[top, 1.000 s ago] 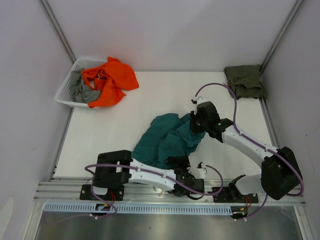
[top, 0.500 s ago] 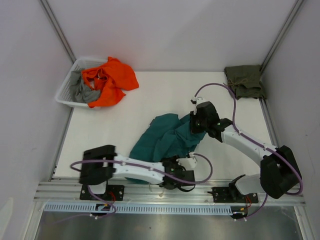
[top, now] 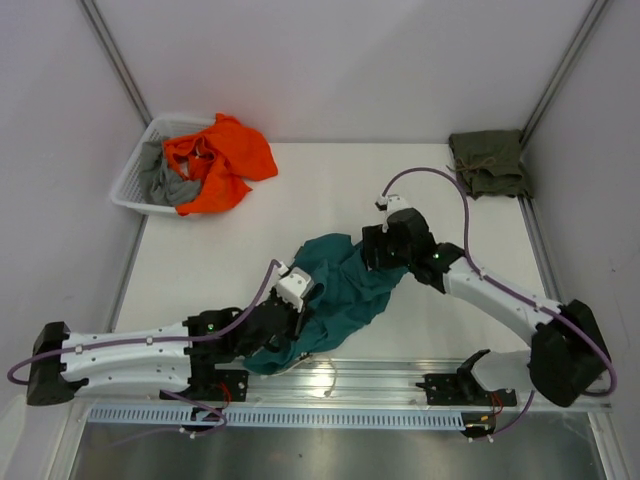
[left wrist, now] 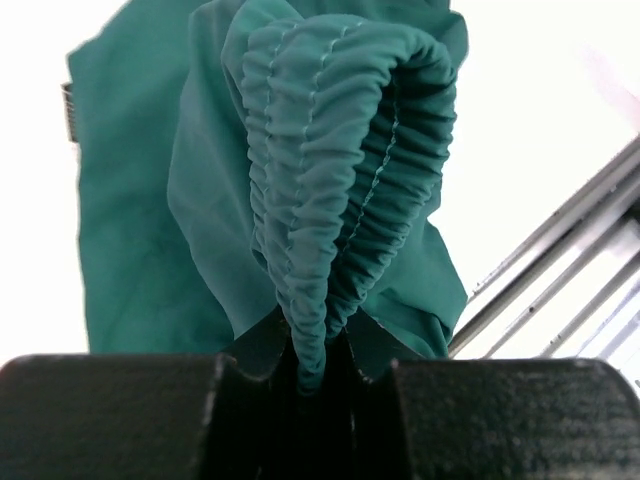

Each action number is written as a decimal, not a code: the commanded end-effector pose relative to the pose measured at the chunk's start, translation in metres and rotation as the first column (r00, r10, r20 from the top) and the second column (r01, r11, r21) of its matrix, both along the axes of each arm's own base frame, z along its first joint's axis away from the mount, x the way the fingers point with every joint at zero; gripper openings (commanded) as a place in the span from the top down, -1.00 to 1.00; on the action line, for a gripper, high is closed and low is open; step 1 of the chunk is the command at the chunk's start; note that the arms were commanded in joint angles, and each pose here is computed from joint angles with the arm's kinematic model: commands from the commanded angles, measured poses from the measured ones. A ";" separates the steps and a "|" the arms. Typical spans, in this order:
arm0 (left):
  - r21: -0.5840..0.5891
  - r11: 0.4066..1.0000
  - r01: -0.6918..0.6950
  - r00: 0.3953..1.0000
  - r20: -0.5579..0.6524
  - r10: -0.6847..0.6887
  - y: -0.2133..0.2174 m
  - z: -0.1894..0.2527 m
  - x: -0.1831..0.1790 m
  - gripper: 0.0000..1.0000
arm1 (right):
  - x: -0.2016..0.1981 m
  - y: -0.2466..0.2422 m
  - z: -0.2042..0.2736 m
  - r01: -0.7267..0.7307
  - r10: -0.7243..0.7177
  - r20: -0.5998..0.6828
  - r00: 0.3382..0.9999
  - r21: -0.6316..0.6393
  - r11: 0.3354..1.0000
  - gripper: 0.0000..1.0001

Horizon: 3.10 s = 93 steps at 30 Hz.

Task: Fold and stack the shorts
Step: Flatten the shorts out

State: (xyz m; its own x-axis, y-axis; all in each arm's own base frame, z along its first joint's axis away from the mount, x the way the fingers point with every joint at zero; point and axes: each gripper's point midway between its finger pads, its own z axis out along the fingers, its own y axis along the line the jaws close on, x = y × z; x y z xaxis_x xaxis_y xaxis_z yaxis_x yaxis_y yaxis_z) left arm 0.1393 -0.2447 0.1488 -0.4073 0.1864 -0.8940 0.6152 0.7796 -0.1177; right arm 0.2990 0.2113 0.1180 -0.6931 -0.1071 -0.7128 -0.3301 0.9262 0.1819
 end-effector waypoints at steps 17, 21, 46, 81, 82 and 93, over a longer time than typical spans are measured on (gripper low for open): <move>-0.240 0.919 0.313 0.942 -0.043 -0.333 -0.025 0.024 -0.053 0.70 | -0.144 0.105 0.124 -0.855 0.613 0.661 0.433 0.085 0.512 -0.59; -0.247 0.898 0.363 0.920 -0.056 -0.387 -0.026 0.023 -0.064 0.70 | -0.162 0.117 0.118 -0.905 0.674 0.650 0.351 0.050 0.423 -0.71; -0.259 0.910 0.325 0.945 0.044 -0.325 0.006 0.065 -0.055 -0.66 | -0.180 0.131 0.118 -0.916 0.739 0.575 0.351 0.045 0.399 1.00; -0.025 1.000 0.013 0.998 0.070 -0.011 0.032 0.088 -0.001 0.99 | -0.142 0.131 0.097 -0.810 0.707 0.441 0.553 0.083 0.581 -0.33; -0.022 1.000 -0.004 0.998 0.066 0.005 0.037 0.087 0.000 0.99 | -0.133 0.125 0.097 -0.781 0.679 0.437 0.590 0.096 0.618 -0.55; -0.127 0.981 -0.146 0.982 0.097 0.159 0.082 0.112 0.007 0.99 | -0.110 0.074 0.083 -0.529 0.484 0.354 0.800 0.036 0.848 -0.99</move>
